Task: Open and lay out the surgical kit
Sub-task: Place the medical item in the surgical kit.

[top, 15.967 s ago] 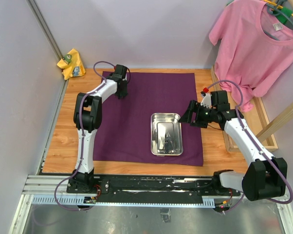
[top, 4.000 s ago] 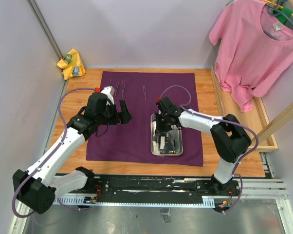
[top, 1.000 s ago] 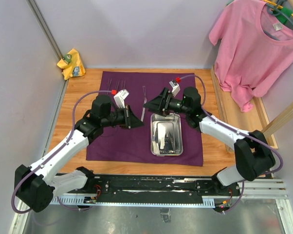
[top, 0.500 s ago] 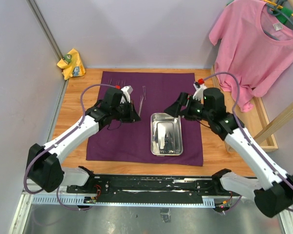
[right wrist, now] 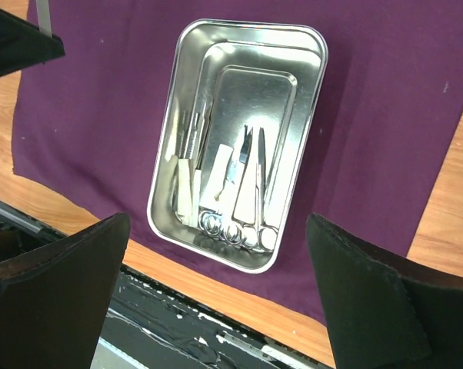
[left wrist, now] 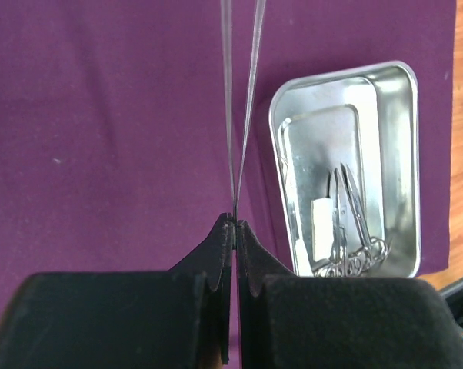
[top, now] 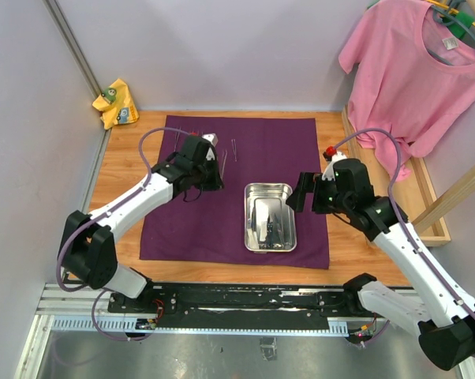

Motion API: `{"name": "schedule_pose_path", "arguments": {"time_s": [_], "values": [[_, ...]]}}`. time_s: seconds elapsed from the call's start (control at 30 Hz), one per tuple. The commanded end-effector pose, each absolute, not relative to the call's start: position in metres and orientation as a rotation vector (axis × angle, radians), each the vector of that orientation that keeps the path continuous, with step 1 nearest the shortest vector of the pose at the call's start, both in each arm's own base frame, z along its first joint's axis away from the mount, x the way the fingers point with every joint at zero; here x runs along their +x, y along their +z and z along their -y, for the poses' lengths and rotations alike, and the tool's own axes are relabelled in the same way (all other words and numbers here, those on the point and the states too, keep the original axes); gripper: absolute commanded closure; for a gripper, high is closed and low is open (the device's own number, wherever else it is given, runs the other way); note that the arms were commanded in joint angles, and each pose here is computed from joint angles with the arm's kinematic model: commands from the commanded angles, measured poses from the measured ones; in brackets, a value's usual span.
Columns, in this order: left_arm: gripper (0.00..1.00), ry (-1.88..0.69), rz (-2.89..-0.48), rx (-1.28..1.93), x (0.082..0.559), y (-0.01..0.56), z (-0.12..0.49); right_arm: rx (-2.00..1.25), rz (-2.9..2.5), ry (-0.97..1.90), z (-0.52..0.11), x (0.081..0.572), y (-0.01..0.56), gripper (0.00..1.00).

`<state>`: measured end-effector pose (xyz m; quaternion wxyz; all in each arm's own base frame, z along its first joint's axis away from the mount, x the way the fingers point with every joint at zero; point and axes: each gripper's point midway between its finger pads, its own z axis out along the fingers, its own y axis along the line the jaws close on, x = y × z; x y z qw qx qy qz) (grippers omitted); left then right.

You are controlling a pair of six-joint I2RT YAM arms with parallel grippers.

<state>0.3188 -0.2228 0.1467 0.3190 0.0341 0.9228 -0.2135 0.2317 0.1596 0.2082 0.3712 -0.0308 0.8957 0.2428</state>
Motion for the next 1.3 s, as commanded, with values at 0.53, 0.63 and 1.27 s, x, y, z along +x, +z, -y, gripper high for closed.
{"name": "schedule_pose_path", "arguments": {"time_s": [0.53, 0.63, 1.27], "values": [[1.00, -0.182, -2.479, -0.006, 0.423, 0.090, 0.205, -0.117, -2.335, 0.525, -0.146, 0.231, 0.188, 0.02], [1.00, -0.152, -2.481, -0.035, 0.442, 0.086, 0.201, -0.119, -2.337, 0.531, -0.147, 0.230, 0.187, 0.02], [1.00, 0.044, -2.581, -0.009, 0.515, 0.046, 0.159, -0.136, -2.348, 0.555, -0.152, 0.232, 0.181, 0.02]]}}
